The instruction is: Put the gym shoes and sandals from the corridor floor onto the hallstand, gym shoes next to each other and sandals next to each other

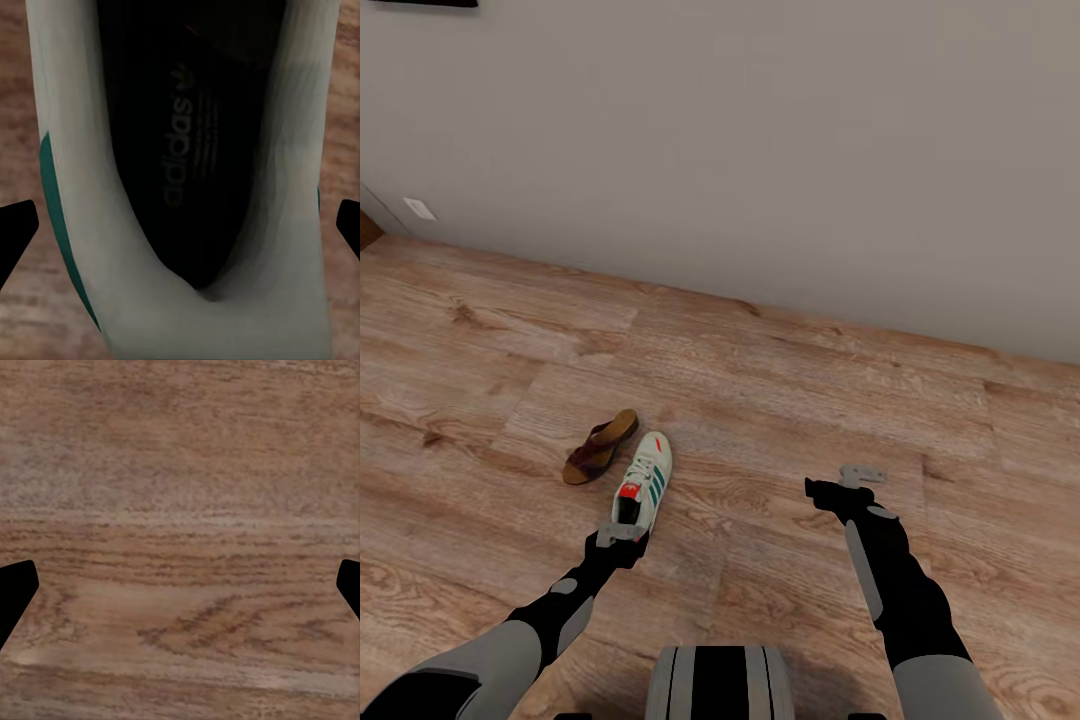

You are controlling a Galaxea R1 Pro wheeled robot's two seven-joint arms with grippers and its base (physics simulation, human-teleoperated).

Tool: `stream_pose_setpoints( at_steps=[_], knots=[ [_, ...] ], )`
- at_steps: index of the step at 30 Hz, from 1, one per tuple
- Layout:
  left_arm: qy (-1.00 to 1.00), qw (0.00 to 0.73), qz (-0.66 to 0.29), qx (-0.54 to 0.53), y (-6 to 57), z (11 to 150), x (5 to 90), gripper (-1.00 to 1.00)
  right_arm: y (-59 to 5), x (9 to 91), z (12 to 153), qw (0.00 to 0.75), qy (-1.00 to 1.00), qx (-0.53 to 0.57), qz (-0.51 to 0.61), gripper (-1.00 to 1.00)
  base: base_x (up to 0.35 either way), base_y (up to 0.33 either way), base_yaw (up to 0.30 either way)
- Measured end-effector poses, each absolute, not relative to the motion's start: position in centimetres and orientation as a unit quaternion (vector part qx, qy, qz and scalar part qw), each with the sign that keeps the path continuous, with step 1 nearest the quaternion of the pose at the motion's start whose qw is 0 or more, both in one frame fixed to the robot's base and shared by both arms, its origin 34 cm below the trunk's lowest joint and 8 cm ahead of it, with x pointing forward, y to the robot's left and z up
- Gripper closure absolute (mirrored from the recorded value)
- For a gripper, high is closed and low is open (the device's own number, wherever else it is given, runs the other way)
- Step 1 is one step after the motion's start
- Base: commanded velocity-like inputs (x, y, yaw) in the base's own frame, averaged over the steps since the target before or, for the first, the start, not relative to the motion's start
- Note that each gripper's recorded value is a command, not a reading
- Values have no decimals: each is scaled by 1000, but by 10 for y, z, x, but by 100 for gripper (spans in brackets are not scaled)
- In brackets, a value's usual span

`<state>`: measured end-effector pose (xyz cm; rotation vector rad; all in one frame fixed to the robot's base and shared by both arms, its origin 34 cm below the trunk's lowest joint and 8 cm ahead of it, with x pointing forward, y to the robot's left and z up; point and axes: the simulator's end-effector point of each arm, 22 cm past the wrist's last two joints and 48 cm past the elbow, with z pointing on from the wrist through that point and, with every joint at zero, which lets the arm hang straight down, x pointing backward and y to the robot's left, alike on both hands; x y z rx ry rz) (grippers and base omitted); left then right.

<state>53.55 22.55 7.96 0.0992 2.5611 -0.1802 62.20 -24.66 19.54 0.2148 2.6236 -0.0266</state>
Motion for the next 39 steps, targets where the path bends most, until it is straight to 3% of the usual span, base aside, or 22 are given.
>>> stream_pose_setpoints(
  at_steps=[5,6,39],
  knots=[
    [956,282,-67,37,226,80,535,-100,-246,622,195,252,965,79,-10,-100,0,0,0],
    [956,282,-67,37,226,80,535,100,-246,622,195,252,965,79,-10,-100,0,0,0],
    [952,296,-66,36,226,94,548,100,-247,630,212,266,961,79,-9,-100,0,0,0]
  ],
)
